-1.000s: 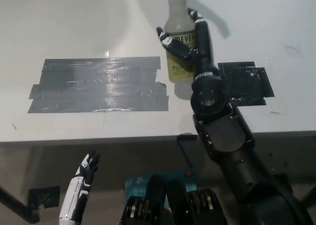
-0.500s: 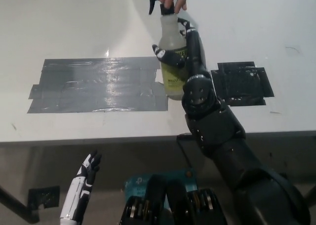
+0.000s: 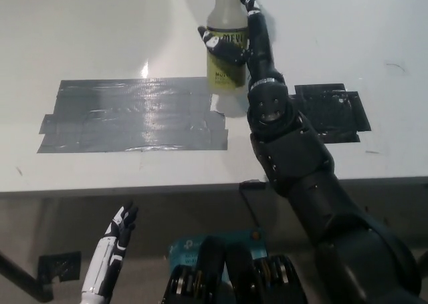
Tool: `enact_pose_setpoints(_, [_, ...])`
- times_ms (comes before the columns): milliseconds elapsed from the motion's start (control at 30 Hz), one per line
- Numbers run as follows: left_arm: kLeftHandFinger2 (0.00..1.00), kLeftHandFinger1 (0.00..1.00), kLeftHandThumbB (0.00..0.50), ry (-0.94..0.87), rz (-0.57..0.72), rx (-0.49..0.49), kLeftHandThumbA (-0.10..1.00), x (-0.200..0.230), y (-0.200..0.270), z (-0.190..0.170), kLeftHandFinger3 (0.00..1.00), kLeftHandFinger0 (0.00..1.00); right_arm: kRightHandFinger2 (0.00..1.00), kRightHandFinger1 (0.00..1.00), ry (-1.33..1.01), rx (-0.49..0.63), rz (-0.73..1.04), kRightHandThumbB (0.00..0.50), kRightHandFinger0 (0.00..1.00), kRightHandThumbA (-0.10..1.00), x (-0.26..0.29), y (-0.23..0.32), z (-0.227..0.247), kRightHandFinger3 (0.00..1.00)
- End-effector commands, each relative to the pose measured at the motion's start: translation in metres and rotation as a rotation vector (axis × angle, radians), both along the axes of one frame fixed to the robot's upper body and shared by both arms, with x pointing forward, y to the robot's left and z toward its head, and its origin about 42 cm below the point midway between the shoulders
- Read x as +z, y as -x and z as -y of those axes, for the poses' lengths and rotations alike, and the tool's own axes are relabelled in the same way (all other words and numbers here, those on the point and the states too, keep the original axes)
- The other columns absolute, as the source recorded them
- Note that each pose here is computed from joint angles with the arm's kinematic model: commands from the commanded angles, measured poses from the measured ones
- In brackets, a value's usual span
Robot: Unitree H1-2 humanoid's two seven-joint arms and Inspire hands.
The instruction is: A spray bottle is kept on the black marked spot on the table infront of the robot and the robot extends its right arm to pick it up and hands it to a person
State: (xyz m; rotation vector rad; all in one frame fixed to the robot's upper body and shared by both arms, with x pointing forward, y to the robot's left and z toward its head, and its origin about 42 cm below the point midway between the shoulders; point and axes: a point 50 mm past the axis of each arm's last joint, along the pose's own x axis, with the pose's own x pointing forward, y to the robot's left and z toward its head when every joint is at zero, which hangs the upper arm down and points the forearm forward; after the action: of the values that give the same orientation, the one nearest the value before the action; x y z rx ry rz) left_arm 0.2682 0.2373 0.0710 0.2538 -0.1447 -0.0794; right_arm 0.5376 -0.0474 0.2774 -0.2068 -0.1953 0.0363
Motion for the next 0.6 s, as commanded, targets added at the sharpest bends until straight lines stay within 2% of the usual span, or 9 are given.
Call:
enact_pose_setpoints(0, [1.00, 1.00, 0.327, -0.026, 0.052, -0.018, 1.00, 0.013, -0.005, 0.000, 1.00, 1.00, 1.00, 1.00, -0.036, 0.133, 0.084, 0.498, 1.00, 0.79, 0.031, -0.003, 0.000, 1.00])
enact_pose_setpoints(33, [1.00, 1.00, 0.330, -0.025, 0.050, -0.019, 1.00, 0.013, -0.005, 0.001, 1.00, 1.00, 1.00, 1.00, -0.004, 0.133, 0.091, 0.500, 1.00, 0.90, 0.033, -0.001, 0.002, 1.00])
enact_pose_setpoints(67, [1.00, 1.00, 0.347, -0.025, 0.044, -0.018, 1.00, 0.013, -0.005, 0.001, 1.00, 1.00, 1.00, 1.00, 0.021, 0.131, 0.108, 0.500, 1.00, 0.92, 0.036, 0.001, 0.004, 1.00])
enact_pose_setpoints(267, [1.00, 1.00, 0.369, -0.015, 0.044, -0.022, 1.00, 0.013, -0.006, 0.002, 1.00, 1.00, 1.00, 1.00, 0.011, 0.115, 0.178, 0.500, 1.00, 0.94, 0.049, 0.011, 0.017, 1.00])
enact_pose_setpoints(300, [1.00, 1.00, 0.377, -0.017, 0.041, -0.021, 1.00, 0.014, -0.005, 0.002, 1.00, 1.00, 1.00, 1.00, 0.005, 0.113, 0.188, 0.500, 1.00, 1.00, 0.053, 0.014, 0.022, 1.00])
enact_pose_setpoints(367, [1.00, 1.00, 0.370, -0.023, 0.045, -0.021, 1.00, 0.014, -0.005, 0.002, 1.00, 1.00, 1.00, 1.00, -0.002, 0.097, 0.218, 0.500, 1.00, 1.00, 0.061, 0.020, 0.032, 1.00])
enact_pose_setpoints(500, [1.00, 1.00, 0.408, -0.021, 0.043, -0.022, 1.00, 0.015, -0.007, 0.002, 1.00, 1.00, 1.00, 1.00, -0.049, 0.098, 0.323, 0.500, 1.00, 0.98, 0.084, 0.046, 0.059, 1.00])
enact_pose_setpoints(567, [1.00, 1.00, 0.410, -0.016, 0.047, -0.023, 1.00, 0.016, -0.007, 0.001, 1.00, 1.00, 1.00, 1.00, -0.027, 0.109, 0.431, 0.500, 1.00, 1.00, 0.102, 0.082, 0.082, 1.00])
